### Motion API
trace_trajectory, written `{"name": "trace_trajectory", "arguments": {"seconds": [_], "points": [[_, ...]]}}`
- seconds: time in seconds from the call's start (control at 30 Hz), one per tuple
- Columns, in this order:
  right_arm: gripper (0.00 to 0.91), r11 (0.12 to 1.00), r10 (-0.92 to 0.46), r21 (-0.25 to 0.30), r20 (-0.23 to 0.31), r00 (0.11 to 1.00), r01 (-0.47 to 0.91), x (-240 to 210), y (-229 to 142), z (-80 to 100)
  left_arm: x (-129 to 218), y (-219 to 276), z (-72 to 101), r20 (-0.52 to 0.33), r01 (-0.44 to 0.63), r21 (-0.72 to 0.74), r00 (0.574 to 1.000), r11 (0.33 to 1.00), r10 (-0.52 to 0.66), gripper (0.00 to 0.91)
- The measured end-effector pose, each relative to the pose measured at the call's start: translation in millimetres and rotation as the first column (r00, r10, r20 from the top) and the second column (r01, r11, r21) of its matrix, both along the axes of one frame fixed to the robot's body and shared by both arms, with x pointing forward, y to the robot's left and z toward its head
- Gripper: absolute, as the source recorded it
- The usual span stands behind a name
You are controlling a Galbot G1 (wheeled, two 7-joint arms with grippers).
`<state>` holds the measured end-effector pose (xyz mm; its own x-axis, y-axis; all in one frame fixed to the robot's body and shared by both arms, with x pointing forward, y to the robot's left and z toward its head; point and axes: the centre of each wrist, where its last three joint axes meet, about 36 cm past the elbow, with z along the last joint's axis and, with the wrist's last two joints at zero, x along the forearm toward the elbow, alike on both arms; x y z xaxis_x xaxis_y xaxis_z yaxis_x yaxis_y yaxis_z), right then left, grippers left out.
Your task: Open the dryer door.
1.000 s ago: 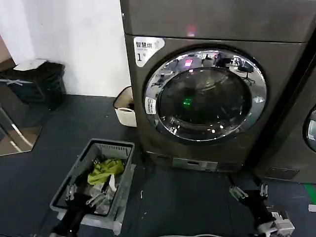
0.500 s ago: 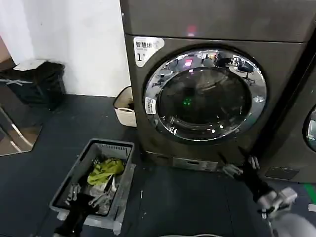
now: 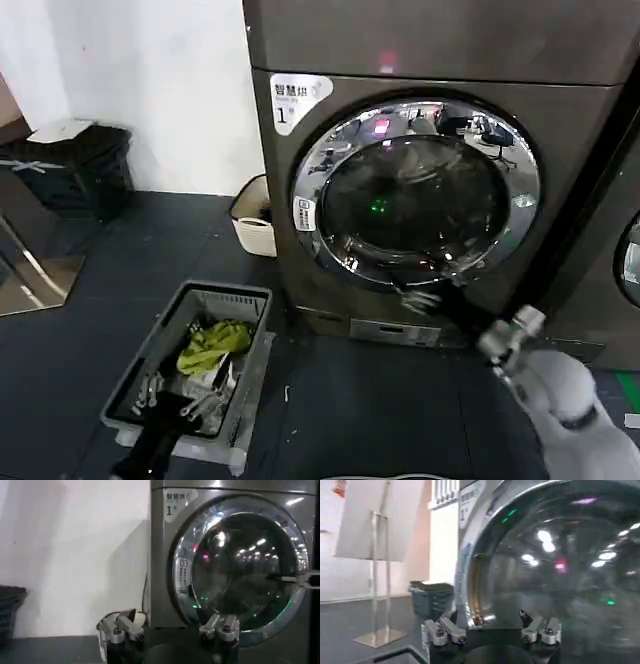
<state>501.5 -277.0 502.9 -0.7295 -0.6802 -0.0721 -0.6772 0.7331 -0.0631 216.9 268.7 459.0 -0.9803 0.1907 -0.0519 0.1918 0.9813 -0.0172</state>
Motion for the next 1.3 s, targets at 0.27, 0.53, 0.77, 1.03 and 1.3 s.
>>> {"name": "trace_trajectory", "arguments": {"seconds": [0.27,0.53,0.77,1.03,1.3], "points": [[0.907,0.997,0.063,-0.040,0.013,0.998,-0.063,46,28,6.6,-1,0,-1.3,-0.020,-0.012,-0.001,1.000,1.000,0.012,0.907],[0.907,0.993,0.110,-0.058,0.049,0.993,-0.107,86,53,10.3,-2,0,0.6,-0.047,0.011,-0.006,0.999,1.000,-0.011,0.907],[0.907,0.989,0.144,-0.043,0.021,0.989,-0.143,113,79,3.3,-1,-1,1.5,-0.080,0.014,-0.013,0.997,1.000,-0.015,0.907],[0.907,0.985,0.169,-0.027,0.002,0.986,-0.169,132,100,-0.2,0,-1,2.0,-0.103,0.014,-0.019,0.995,1.000,-0.015,0.907],[0.907,0.979,0.204,-0.018,-0.017,0.979,-0.204,147,108,1.4,3,-1,2.5,-0.126,0.010,-0.024,0.992,1.000,-0.013,0.907]]}}
